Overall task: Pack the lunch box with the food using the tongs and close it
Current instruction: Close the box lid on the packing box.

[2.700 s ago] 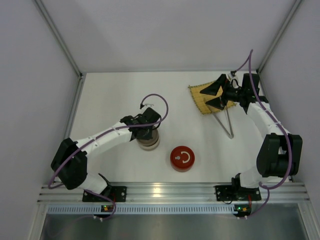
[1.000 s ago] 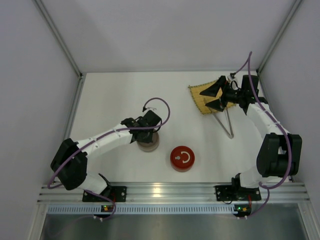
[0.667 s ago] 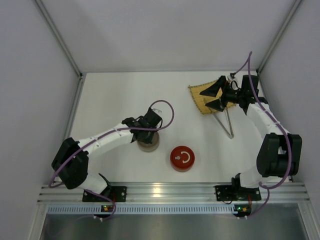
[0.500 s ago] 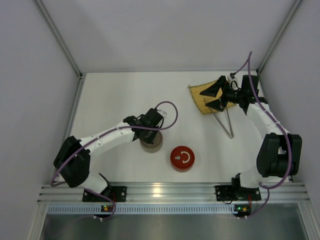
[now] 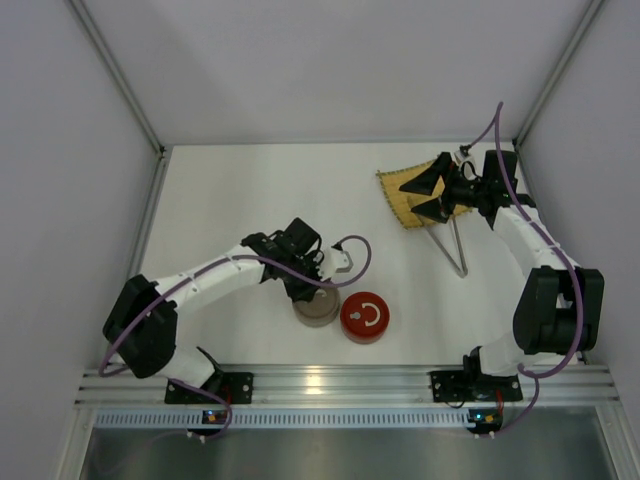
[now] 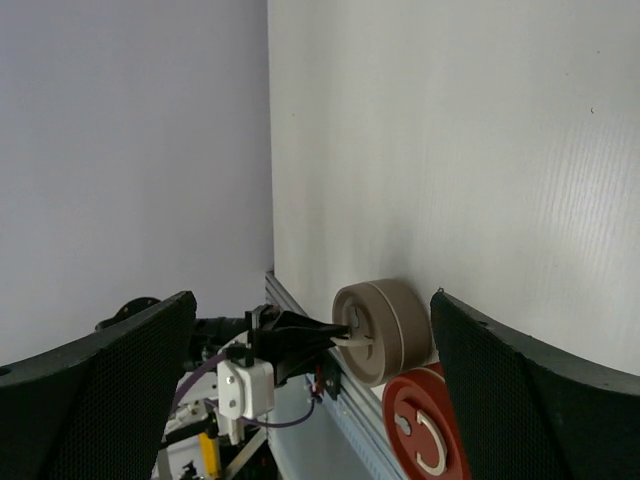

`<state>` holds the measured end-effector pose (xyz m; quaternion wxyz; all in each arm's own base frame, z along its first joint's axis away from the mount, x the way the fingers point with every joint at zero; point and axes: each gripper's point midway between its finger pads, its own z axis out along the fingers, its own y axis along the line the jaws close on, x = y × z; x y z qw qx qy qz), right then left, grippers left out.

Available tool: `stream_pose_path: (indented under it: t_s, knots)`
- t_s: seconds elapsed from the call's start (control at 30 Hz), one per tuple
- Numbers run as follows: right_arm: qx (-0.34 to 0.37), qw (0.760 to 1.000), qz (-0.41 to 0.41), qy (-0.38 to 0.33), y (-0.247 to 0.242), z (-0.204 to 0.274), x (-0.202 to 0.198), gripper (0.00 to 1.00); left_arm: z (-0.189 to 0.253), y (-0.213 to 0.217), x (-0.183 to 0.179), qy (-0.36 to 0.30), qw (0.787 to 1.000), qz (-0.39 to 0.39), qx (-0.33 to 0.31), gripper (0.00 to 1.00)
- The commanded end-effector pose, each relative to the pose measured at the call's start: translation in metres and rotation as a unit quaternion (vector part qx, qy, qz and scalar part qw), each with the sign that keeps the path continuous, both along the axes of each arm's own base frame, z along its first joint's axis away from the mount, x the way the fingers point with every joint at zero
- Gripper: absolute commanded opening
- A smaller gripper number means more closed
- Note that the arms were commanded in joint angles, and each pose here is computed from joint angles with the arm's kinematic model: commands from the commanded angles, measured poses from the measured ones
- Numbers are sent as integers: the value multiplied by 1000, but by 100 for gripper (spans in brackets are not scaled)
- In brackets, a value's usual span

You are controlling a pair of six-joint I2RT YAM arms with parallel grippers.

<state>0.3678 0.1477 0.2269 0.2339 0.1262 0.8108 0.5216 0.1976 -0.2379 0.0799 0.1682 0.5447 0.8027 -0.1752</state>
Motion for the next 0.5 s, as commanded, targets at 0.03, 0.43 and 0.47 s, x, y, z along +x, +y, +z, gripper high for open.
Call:
stream_pose_path:
  t_s: [0.03,0.43,0.47]
  knots:
    - [-12,999,5,-37,-4,17,6,99,-26,28,-44,48,989,-134,25,0]
    - [-15,999,4,-36,-5,15,7,99,-64,52,-68,93,962,-252,57,0]
    - [-15,999,3,-36,-5,16,7,99,-64,55,-71,101,959,-256,63,0]
